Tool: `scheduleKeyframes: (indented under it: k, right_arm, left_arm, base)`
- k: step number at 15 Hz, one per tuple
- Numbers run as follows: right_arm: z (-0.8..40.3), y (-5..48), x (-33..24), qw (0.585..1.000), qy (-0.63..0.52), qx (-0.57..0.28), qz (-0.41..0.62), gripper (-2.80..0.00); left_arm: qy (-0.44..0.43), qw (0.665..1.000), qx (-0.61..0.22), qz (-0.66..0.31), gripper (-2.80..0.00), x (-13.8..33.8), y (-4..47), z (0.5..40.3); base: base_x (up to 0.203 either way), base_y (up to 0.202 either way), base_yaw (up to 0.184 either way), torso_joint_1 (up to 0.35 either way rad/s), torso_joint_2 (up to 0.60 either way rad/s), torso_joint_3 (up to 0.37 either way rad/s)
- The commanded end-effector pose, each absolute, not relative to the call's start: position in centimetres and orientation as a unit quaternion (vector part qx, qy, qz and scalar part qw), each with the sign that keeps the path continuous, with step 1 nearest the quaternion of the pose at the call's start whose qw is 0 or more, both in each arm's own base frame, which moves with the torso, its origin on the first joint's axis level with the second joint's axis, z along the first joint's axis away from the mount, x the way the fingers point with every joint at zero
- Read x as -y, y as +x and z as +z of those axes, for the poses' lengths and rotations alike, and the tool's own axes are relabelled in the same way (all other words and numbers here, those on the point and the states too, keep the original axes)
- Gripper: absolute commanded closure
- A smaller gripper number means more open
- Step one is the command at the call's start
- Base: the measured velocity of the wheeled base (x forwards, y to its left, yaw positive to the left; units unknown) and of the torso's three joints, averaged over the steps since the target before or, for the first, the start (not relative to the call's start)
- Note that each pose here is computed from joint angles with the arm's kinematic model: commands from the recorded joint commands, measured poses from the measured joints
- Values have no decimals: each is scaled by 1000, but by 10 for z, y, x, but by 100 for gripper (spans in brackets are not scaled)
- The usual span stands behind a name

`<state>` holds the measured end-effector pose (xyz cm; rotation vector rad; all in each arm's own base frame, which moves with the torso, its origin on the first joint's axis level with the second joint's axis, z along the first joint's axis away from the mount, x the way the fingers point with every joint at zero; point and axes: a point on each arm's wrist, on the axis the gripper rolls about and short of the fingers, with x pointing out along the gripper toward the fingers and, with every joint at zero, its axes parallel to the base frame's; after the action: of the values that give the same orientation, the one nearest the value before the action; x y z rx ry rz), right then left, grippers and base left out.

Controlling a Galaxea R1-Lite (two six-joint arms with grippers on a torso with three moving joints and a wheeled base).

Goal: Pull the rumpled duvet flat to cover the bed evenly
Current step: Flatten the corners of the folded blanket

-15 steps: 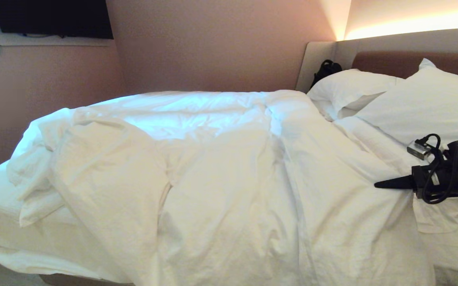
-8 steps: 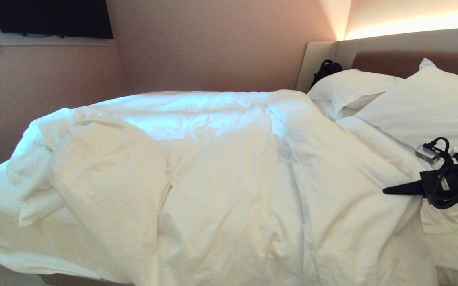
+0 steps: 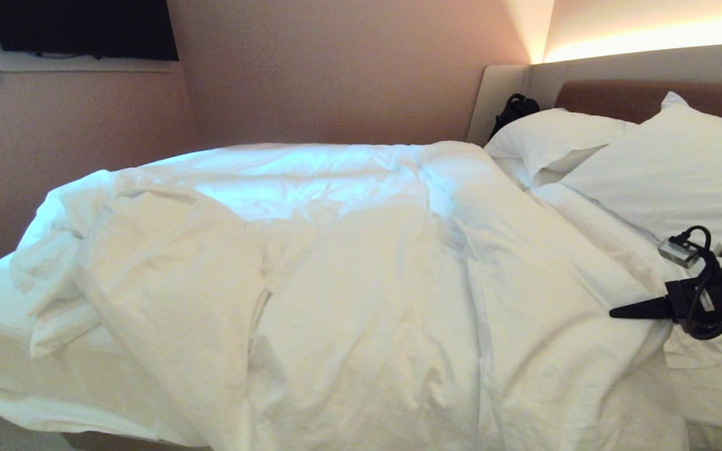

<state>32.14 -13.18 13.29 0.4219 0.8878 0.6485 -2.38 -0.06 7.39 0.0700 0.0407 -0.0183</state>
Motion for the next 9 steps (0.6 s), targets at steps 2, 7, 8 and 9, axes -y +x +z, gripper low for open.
scheduleKeyframes:
  k: [2, 7, 8, 9]
  right_arm:
    - [133, 320, 132, 831, 199, -417, 310, 0]
    - [136, 319, 134, 834, 197, -413, 309, -280]
    - [138, 319, 133, 834, 196, -412, 309, -280]
    - [140, 318, 132, 836, 193, -410, 309, -280]
  left_arm:
    - [35, 999, -21, -9, 0, 1, -24, 74]
    - [35, 999, -21, -9, 0, 1, -24, 74]
    - [35, 999, -21, -9, 0, 1, -24, 74]
    - [35, 999, -20, -9, 0, 1, -24, 74]
  base:
    - [0, 0, 0, 0, 0, 0]
    - [0, 0, 0, 0, 0, 0]
    - [0, 0, 0, 0, 0, 0]
    - [0, 0, 0, 0, 0, 0]
